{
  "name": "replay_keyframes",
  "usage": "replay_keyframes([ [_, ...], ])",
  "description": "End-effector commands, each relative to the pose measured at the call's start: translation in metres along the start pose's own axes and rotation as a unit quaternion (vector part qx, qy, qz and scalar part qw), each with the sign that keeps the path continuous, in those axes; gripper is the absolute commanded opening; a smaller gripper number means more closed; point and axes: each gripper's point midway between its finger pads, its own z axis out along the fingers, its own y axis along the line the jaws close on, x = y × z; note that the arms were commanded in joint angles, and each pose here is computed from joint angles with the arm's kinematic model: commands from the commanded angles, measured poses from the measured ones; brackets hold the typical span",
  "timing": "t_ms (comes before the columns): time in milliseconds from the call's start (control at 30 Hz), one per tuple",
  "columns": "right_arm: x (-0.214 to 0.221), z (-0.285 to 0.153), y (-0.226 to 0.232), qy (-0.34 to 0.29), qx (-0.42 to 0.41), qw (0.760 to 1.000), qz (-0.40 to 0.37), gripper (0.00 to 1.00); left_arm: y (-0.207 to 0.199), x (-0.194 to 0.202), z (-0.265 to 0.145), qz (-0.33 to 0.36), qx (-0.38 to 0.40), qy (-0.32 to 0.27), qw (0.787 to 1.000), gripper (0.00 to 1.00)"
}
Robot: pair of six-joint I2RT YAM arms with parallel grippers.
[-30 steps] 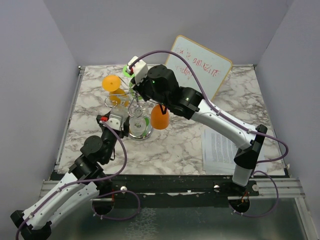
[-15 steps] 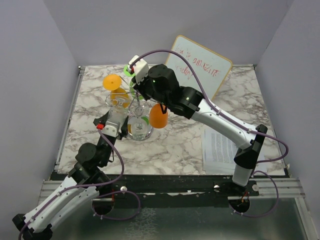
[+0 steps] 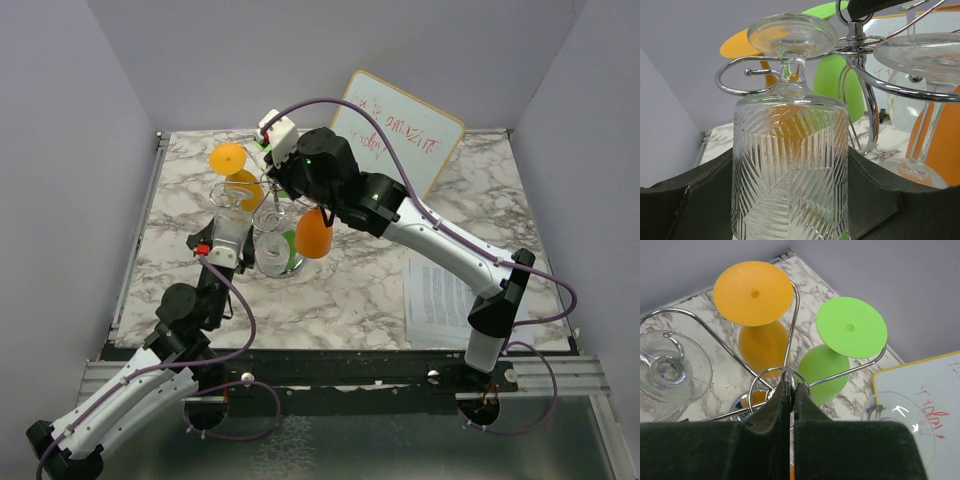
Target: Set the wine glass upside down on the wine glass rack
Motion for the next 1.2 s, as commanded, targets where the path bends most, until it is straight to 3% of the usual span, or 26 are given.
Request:
replay_keyframes([
  [0, -0.055, -0.022, -0.022, -0.079, 0.023, 0.997, -0.004, 0.01, 0.012, -0.026, 0.003, -0.038, -0.030, -0.054, 0.997, 0.00],
  [700, -0.050, -0.014, -0.008, -0.063, -0.011, 0.998, -0.002, 0.01, 0.034, -0.024, 0.008, -0.103, -0.127, -0.121, 0.979, 0.00],
  [1167, -0.052, -0.014, -0.010, -0.064, -0.005, 0.998, 0.001, 0.01, 0.054, -0.015, 0.012, -0.121, -0.166, -0.126, 0.971, 0.00],
])
